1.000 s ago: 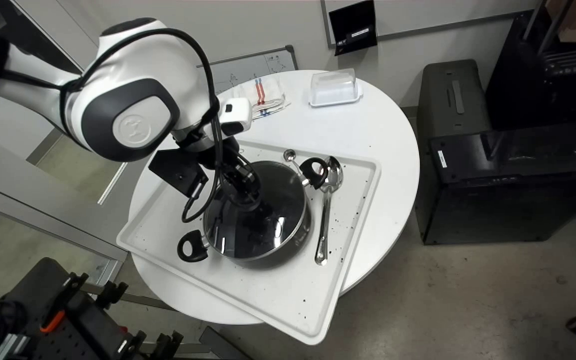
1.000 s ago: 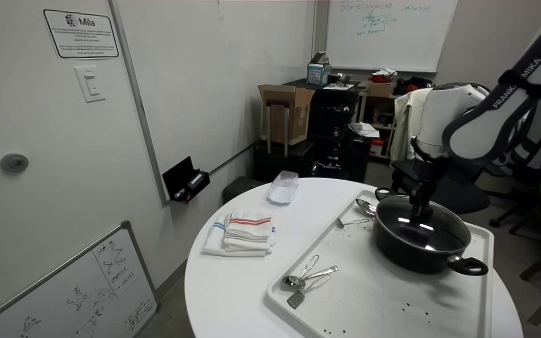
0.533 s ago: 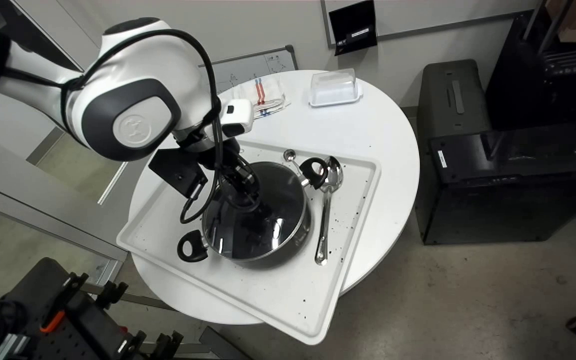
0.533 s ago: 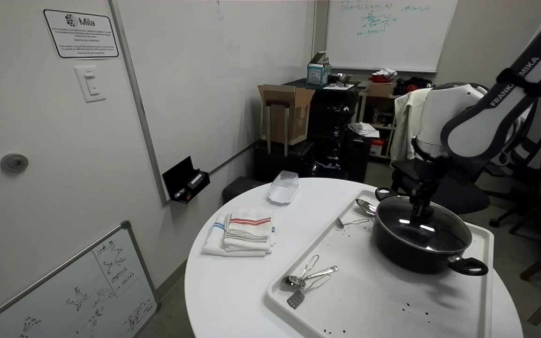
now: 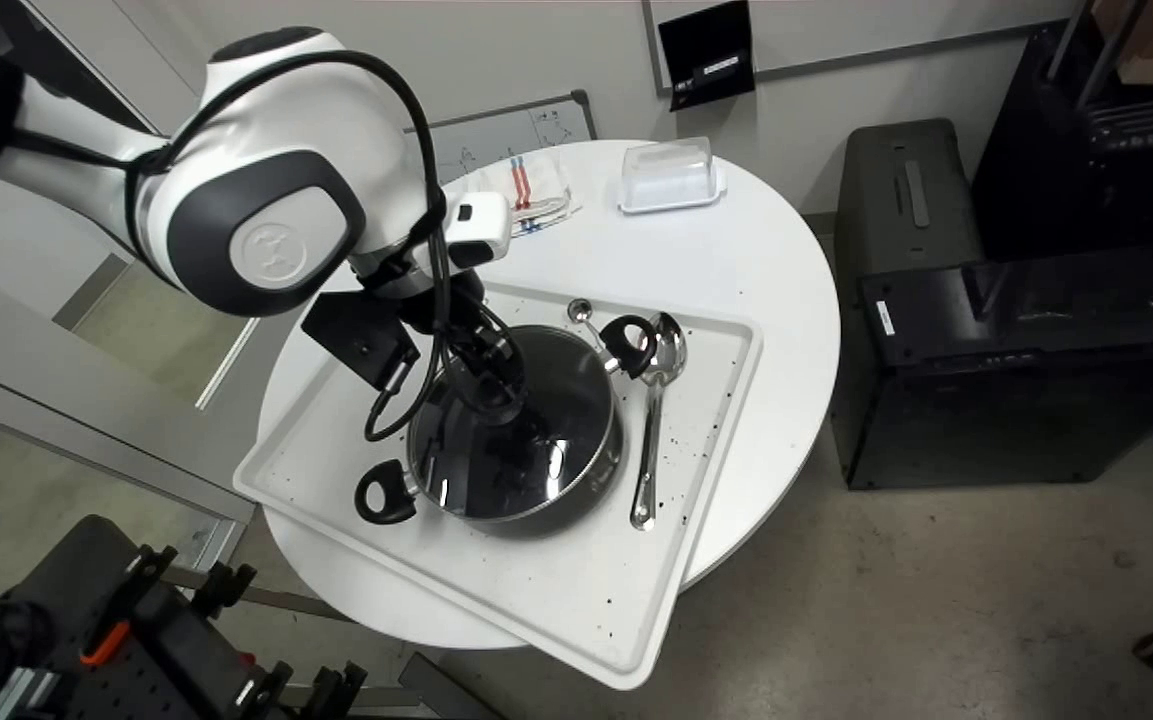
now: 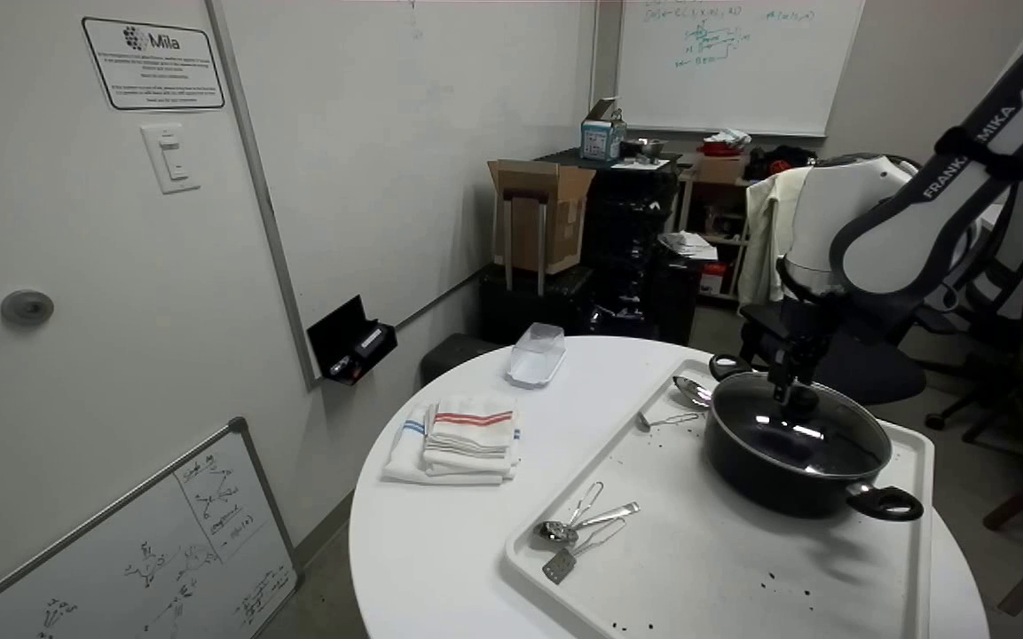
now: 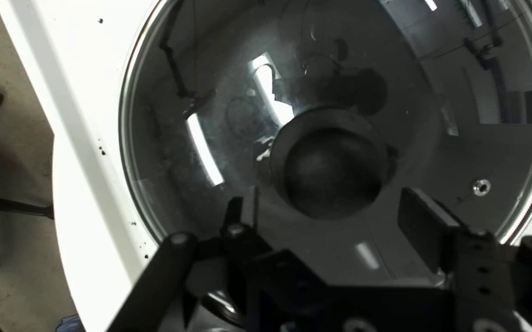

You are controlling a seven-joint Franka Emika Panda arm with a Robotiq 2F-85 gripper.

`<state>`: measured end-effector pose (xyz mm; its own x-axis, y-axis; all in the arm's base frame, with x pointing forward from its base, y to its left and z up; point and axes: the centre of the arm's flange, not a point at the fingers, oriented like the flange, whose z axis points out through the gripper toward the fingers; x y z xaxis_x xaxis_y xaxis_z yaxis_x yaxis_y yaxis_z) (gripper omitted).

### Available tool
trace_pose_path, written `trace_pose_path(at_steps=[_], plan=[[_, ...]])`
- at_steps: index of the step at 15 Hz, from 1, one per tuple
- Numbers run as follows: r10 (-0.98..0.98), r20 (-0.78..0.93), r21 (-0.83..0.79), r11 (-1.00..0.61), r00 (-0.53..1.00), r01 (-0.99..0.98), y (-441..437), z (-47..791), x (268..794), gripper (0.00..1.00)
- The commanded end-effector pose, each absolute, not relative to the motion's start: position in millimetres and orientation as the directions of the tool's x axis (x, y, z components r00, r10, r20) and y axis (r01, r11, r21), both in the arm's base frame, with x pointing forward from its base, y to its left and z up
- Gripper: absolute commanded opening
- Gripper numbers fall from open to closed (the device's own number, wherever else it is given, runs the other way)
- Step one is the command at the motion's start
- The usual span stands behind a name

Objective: Put the glass lid on the pot.

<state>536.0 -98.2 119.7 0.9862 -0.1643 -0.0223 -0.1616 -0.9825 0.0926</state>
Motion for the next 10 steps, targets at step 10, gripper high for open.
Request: trace_pose_path(at_steps=[10], plan=[[-0.176,-0.005,0.082,-0.981,0.984,-0.175,-94.6,138.8,543.5,1.00]])
